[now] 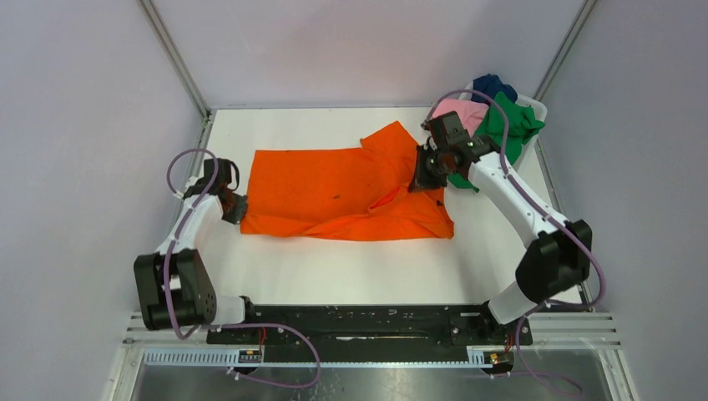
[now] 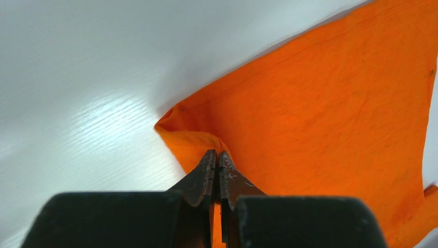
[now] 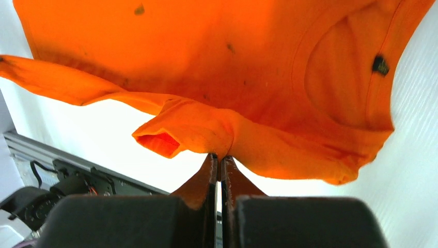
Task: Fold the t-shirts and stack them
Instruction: Fold the flattened tshirt in 1/3 of the way
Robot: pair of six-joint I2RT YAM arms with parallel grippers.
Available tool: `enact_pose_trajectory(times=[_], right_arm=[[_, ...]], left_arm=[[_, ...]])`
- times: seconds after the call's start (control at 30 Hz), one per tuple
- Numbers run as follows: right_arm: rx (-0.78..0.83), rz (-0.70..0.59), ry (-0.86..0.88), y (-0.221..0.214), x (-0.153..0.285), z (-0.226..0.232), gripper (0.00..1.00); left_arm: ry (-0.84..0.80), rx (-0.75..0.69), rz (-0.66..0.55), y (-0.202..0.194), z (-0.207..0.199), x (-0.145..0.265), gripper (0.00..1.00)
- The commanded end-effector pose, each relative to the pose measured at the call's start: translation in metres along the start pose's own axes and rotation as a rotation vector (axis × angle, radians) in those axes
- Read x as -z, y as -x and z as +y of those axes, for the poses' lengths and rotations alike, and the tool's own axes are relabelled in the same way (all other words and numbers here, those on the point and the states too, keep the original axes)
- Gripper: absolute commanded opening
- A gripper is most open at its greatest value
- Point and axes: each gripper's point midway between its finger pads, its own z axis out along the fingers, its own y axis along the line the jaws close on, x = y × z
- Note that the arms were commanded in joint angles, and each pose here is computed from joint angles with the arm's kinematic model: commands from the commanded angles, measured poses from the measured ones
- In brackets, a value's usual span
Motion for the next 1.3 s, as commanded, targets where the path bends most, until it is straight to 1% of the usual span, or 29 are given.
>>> enact_pose_trajectory(times=[0.0, 0.07, 0.1, 0.13, 0.17, 0.2, 0.23, 0.3, 0.33, 0.37, 0.4, 0.47, 0.5, 0.53, 0.57, 0.6, 0.67, 0.7, 0.77, 0.8, 0.93, 1.0, 1.13, 1.2, 1.27], right_arm=[[0.034, -0.034, 0.043, 0.043, -0.005, 0.005, 0.0], [0.04, -0.027, 0.03, 0.06, -0.015, 0.001, 0.0], [0.045, -0.007, 0.024, 0.068, -0.027, -0.003, 0.0], [0.049, 0.0, 0.014, 0.077, -0.034, -0.006, 0.01], [0.046, 0.011, -0.007, 0.087, -0.042, -0.01, 0.05], [0.067, 0.017, -0.014, 0.097, -0.05, -0.012, 0.12], [0.078, 0.008, -0.024, 0.109, -0.057, -0.013, 0.25], [0.081, -0.01, -0.064, 0.129, -0.068, -0.016, 0.4], [0.074, -0.027, -0.091, 0.139, -0.07, -0.018, 0.5], [0.066, -0.042, -0.107, 0.147, -0.069, -0.018, 0.66], [0.065, -0.038, -0.121, 0.149, -0.065, -0.019, 0.8], [0.061, -0.061, -0.134, 0.152, -0.056, -0.018, 0.94], [0.06, -0.074, -0.138, 0.15, -0.051, -0.018, 0.99], [0.061, -0.087, -0.138, 0.145, -0.047, -0.018, 0.99], [0.049, -0.063, -0.147, 0.127, -0.054, -0.027, 1.0], [0.053, -0.111, -0.123, 0.127, -0.047, -0.021, 1.0], [0.03, -0.137, -0.074, 0.103, -0.047, -0.021, 1.0], [0.007, -0.114, -0.059, 0.081, -0.055, -0.027, 0.99], [-0.006, -0.111, -0.015, 0.059, -0.055, -0.026, 1.0], [-0.013, -0.101, -0.004, 0.049, -0.056, -0.028, 1.0], [-0.033, -0.04, -0.005, 0.017, -0.067, -0.039, 0.99], [-0.043, -0.005, -0.006, 0.006, -0.073, -0.042, 1.0], [-0.035, 0.014, -0.035, -0.003, -0.08, -0.052, 1.0], [-0.029, 0.005, -0.064, -0.002, -0.08, -0.057, 1.0], [-0.03, -0.002, -0.089, -0.001, -0.081, -0.062, 0.99]], left_arm=[[-0.043, -0.017, -0.012, 0.019, -0.038, -0.009, 0.0], [-0.011, -0.037, -0.004, 0.024, -0.046, -0.018, 0.0], [0.012, -0.049, 0.002, 0.026, -0.049, -0.023, 0.0], [0.048, -0.059, -0.012, 0.032, -0.05, -0.029, 0.0], [0.069, -0.064, -0.013, 0.036, -0.053, -0.033, 0.17], [0.08, -0.075, 0.008, 0.037, -0.057, -0.037, 0.47], [0.079, -0.084, 0.027, 0.038, -0.062, -0.039, 0.68], [0.061, -0.107, 0.049, 0.04, -0.075, -0.041, 0.91], [0.046, -0.119, 0.055, 0.042, -0.082, -0.039, 0.98], [0.039, -0.128, 0.06, 0.044, -0.085, -0.035, 0.99], [0.029, -0.135, 0.065, 0.045, -0.089, -0.03, 0.99], [-0.029, -0.146, 0.069, 0.045, -0.094, -0.016, 0.99], [-0.061, -0.15, 0.084, 0.039, -0.094, -0.011, 0.99], [-0.088, -0.152, 0.102, 0.032, -0.092, -0.007, 0.99], [-0.116, -0.154, 0.108, 0.026, -0.09, -0.003, 0.99], [-0.135, -0.154, 0.12, 0.017, -0.085, -0.001, 0.99], [-0.201, -0.157, 0.146, 0.0, -0.082, 0.0, 0.99], [-0.236, -0.154, 0.169, -0.008, -0.083, 0.0, 0.99], [-0.304, -0.165, 0.217, -0.021, -0.091, -0.001, 0.99], [-0.311, -0.176, 0.224, -0.024, -0.094, -0.003, 0.99], [-0.264, -0.234, 0.227, -0.038, -0.102, -0.015, 0.99], [-0.244, -0.252, 0.253, -0.052, -0.108, -0.023, 0.99], [-0.206, -0.265, 0.268, -0.066, -0.119, -0.041, 0.99], [-0.179, -0.256, 0.234, -0.061, -0.123, -0.052, 0.99], [-0.149, -0.236, 0.18, -0.047, -0.13, -0.063, 0.99]])
